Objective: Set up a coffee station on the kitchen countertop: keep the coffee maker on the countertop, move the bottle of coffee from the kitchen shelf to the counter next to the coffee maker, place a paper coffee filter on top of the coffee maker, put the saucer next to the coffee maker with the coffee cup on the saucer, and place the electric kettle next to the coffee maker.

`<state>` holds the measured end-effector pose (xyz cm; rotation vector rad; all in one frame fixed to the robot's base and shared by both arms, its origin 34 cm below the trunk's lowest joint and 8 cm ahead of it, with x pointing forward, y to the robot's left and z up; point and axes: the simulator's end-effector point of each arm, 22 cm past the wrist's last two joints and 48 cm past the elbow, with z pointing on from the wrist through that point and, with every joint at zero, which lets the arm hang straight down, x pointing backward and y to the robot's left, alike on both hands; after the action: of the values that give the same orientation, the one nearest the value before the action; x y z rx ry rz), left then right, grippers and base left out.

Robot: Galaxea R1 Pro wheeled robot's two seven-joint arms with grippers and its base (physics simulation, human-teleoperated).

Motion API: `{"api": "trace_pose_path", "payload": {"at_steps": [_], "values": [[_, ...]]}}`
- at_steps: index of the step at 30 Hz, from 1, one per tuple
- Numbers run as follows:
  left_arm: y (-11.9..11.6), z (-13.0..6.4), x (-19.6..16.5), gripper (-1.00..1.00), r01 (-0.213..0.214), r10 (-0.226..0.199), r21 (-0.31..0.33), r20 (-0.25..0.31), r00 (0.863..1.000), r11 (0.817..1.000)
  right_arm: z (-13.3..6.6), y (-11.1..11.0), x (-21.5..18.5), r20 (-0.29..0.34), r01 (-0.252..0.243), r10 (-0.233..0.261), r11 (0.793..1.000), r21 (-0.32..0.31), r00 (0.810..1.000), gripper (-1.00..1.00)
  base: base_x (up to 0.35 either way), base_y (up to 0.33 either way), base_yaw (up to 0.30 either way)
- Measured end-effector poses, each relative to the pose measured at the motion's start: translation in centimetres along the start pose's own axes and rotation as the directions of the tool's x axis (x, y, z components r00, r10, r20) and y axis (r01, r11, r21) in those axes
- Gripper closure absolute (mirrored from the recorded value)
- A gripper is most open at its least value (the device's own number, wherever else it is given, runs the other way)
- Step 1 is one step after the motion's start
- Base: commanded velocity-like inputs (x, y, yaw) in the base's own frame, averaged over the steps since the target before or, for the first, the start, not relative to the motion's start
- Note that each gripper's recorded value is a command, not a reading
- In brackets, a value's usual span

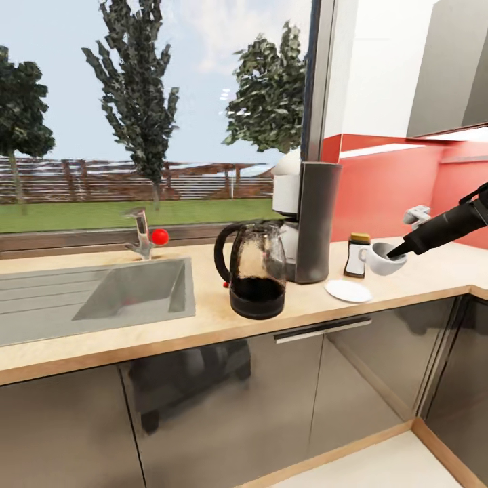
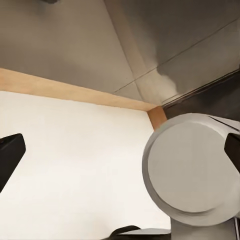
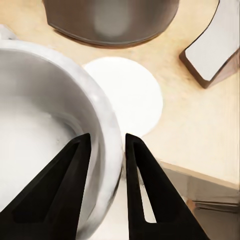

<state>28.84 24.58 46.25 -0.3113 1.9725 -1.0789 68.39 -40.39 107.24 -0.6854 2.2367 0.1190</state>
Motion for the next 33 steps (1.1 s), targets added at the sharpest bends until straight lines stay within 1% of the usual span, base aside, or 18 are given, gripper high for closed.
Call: {"api": "trace_pose_path", "payload": {"at_steps": [6,16,17,18,22,23,26,27,33], "values": [[-0.1,0.0,0.1,-1.00,0.002,-0.002,0.001,0.000,1.000,1.000,0.1,0.0,0.0,-0.001,0.000,0.000,1.000,-0.001,1.000,1.00,0.181,-0.158,0.021],[-0.1,0.1,0.1,-1.00,0.003,-0.003,0.001,-0.001,1.000,1.000,0.2,0.0,0.1,-0.004,-0.004,0.004,1.000,-0.003,1.000,1.00,0.019,-0.015,0.002],[-0.1,0.1,0.1,-1.00,0.003,-0.003,0.001,-0.001,1.000,1.000,0.4,0.1,0.3,-0.006,-0.006,0.006,1.000,-0.009,1.000,1.00,0.000,0.000,0.000],[-0.1,0.1,0.1,-1.00,0.003,-0.003,0.001,0.000,1.000,1.000,0.8,0.6,0.4,-0.001,-0.011,0.010,0.999,-0.034,1.000,1.00,0.000,0.000,0.000],[-0.1,0.1,0.1,-1.00,0.002,-0.002,0.001,0.000,1.000,1.000,1.2,1.5,0.3,0.013,-0.015,0.016,0.997,-0.074,1.000,1.00,0.000,0.000,0.000],[-0.1,0.1,0.1,-1.00,0.002,-0.002,0.001,-0.001,1.000,1.000,1.6,1.9,0.4,0.013,-0.016,0.017,0.996,-0.090,1.000,1.00,0.000,0.000,0.000],[-0.1,0.1,0.1,-1.00,0.002,-0.002,0.001,0.000,1.000,1.000,1.7,2.0,0.5,0.011,-0.017,0.018,0.995,-0.093,1.000,1.00,0.000,0.000,0.000],[-0.1,0.1,0.1,-1.00,0.002,-0.002,0.001,-0.001,1.000,1.000,2.2,2.4,0.6,0.005,-0.017,0.017,0.995,-0.103,1.000,1.00,0.000,0.000,0.000],[-0.1,0.1,0.1,-1.00,0.002,-0.002,0.001,-0.001,1.000,1.000,3.0,2.6,1.0,-0.007,-0.029,0.028,0.993,-0.116,1.000,1.00,0.000,0.000,0.000]]}}
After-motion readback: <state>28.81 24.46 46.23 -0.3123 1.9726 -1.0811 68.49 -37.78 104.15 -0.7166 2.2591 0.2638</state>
